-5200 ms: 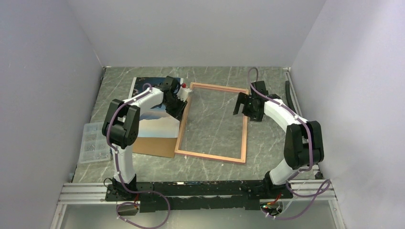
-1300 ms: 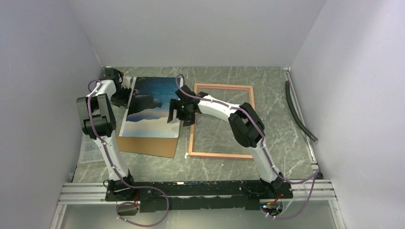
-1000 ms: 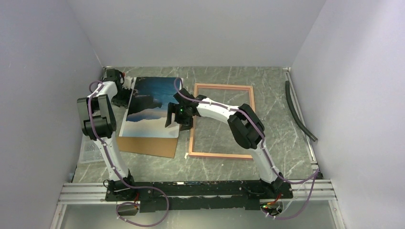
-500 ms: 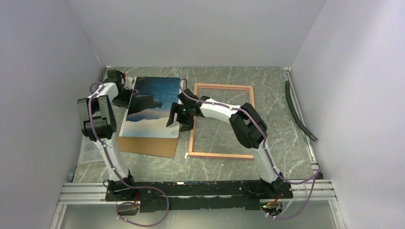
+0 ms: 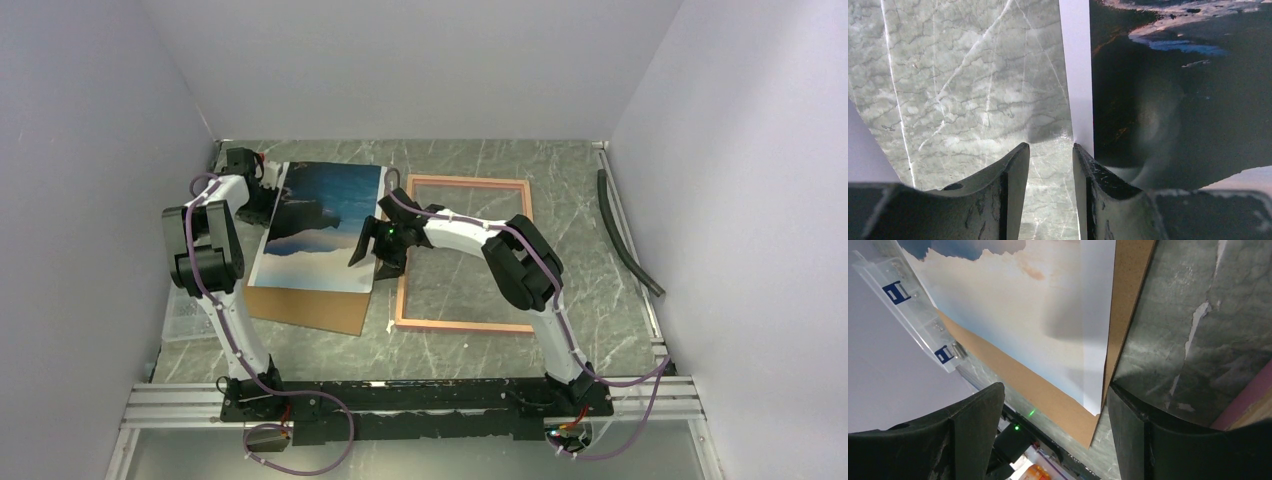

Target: Put the photo into the frame

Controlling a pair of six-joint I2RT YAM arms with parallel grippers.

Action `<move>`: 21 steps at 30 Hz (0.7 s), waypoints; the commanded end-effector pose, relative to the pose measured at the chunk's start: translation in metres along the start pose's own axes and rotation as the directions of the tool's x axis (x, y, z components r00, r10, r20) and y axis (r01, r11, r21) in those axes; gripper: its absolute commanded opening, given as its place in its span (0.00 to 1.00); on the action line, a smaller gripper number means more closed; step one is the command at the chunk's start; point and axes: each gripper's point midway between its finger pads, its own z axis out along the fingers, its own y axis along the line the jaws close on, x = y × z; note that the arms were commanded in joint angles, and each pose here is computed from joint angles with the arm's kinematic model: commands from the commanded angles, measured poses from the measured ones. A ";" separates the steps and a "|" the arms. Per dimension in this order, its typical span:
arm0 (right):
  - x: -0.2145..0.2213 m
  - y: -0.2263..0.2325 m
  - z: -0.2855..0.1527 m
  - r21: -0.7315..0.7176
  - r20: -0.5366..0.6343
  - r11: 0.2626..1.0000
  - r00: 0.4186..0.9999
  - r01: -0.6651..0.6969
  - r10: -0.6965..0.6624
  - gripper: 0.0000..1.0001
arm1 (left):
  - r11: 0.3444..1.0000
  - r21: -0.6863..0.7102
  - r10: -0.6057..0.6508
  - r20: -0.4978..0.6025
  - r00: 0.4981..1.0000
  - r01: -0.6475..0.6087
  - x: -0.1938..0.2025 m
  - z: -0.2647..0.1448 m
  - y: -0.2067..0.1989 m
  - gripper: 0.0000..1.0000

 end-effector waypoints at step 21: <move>0.012 0.040 -0.029 -0.131 -0.012 0.991 1.000 -0.019 0.018 0.81 | 0.991 0.127 0.048 -0.077 0.996 -0.038 0.031 0.004 -0.051 0.42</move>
